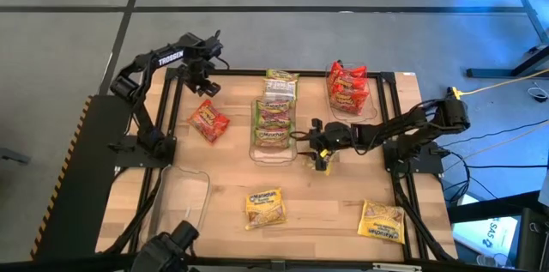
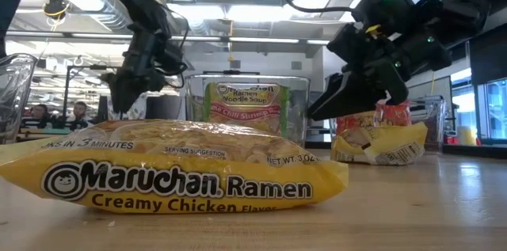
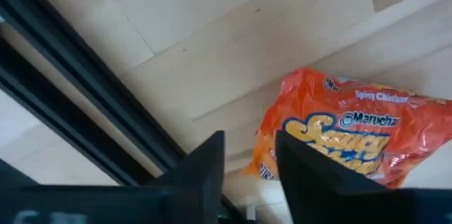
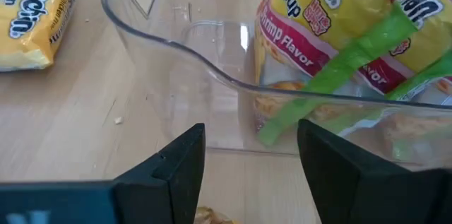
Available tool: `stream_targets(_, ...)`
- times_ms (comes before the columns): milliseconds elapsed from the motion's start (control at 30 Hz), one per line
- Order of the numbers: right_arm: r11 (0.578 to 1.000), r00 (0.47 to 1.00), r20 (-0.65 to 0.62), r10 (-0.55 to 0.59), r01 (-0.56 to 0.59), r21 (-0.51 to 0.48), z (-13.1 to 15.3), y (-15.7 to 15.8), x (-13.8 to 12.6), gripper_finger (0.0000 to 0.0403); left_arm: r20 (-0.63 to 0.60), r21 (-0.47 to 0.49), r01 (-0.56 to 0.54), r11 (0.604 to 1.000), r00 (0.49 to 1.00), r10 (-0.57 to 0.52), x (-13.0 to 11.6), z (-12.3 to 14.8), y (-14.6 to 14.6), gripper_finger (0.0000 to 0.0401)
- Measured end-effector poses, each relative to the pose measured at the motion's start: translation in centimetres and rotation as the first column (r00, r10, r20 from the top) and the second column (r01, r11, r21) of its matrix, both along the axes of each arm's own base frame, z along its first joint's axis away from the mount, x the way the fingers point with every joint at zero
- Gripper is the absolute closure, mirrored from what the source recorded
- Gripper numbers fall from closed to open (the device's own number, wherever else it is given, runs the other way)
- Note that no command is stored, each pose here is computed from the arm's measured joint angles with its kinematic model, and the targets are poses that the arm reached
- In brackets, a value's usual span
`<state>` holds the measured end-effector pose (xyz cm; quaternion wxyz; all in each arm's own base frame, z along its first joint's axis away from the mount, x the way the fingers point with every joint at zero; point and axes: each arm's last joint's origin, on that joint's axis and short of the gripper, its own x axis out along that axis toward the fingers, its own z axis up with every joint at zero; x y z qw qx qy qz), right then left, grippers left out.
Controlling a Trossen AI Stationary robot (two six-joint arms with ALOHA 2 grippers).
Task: Sort Maruchan noodles
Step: Put the orange noodle pack into the top right transparent bin
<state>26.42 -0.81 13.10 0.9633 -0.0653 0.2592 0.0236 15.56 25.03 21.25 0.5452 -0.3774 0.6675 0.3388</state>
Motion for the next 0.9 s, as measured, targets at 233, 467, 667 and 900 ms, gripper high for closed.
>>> stream_targets(233,1.0,1.0,0.006,-0.002,0.002,0.014,-0.1,0.1,0.1,0.0204,0.126,-0.035,0.03,0.999,0.992,-0.025,0.9,-0.2,-0.1,0.0212)
stream_targets(467,1.0,1.0,-0.011,-0.004,0.004,0.017,-1.2,0.0,0.4,0.0204,0.052,0.071,-0.005,0.997,0.999,0.001,2.9,-0.3,-1.0,0.0202)
stream_targets(667,1.0,1.0,-0.012,-0.004,0.004,0.017,-1.3,0.0,0.4,0.0204,0.027,0.095,-0.107,0.99,0.994,0.105,4.3,-1.2,-1.4,0.0201)
stream_targets(900,1.0,1.0,-0.015,-0.004,0.004,0.018,-1.3,0.1,0.4,0.0204,-0.094,0.093,-0.189,0.978,0.976,0.197,5.3,-3.9,-1.3,0.0201)
